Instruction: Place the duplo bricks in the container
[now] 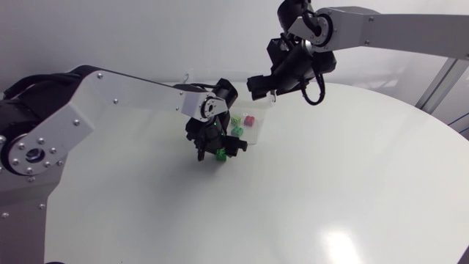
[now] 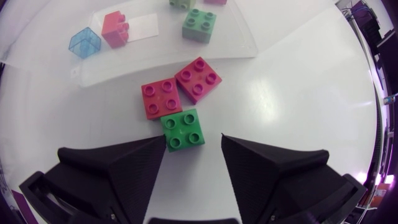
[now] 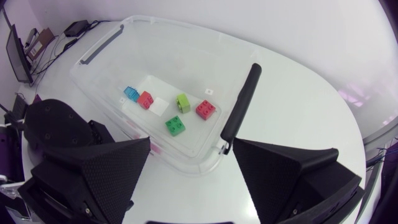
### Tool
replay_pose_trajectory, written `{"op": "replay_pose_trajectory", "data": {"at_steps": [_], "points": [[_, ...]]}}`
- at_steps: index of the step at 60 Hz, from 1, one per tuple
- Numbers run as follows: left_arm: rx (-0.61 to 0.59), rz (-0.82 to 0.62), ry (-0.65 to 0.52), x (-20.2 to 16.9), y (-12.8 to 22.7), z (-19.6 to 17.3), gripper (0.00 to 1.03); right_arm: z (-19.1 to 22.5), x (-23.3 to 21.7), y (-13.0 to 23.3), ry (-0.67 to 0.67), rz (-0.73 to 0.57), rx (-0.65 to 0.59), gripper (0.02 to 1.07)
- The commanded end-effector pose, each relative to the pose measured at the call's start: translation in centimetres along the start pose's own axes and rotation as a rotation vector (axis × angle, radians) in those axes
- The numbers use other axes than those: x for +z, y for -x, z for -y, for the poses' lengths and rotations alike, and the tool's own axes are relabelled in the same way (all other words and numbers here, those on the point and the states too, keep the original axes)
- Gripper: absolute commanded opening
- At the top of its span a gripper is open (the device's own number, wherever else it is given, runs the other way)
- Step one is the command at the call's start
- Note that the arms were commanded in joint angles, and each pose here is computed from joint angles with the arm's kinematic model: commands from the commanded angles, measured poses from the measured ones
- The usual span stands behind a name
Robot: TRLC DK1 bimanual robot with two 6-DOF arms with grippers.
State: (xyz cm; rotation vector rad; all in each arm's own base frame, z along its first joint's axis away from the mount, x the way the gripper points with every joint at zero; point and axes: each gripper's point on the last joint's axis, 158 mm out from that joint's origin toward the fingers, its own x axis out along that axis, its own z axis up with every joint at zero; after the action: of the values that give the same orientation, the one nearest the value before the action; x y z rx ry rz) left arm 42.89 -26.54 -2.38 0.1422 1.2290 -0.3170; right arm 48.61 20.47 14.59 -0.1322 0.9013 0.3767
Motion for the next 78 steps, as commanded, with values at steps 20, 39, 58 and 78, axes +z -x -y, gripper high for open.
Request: {"op": "replay_pose_trajectory", "data": {"at_steps": [20,39,58,78], "points": [[0.036,-0.086,0.111,-0.3,-1.6,-1.6,0.51,1.6,-1.9,2.9,0.002,0.026,0.005,0.98],[0.018,-0.104,0.111,-2.2,-1.9,-1.6,0.30,1.3,-5.0,4.0,0.018,0.023,0.015,0.98],[-0.006,0.055,0.110,-3.6,6.5,-4.4,0.29,-2.5,-10.2,3.8,0.058,0.035,0.072,0.98],[-0.008,0.413,0.110,2.3,17.8,-8.5,0.29,-5.0,-14.3,-3.6,0.091,-0.078,0.095,0.98]]}}
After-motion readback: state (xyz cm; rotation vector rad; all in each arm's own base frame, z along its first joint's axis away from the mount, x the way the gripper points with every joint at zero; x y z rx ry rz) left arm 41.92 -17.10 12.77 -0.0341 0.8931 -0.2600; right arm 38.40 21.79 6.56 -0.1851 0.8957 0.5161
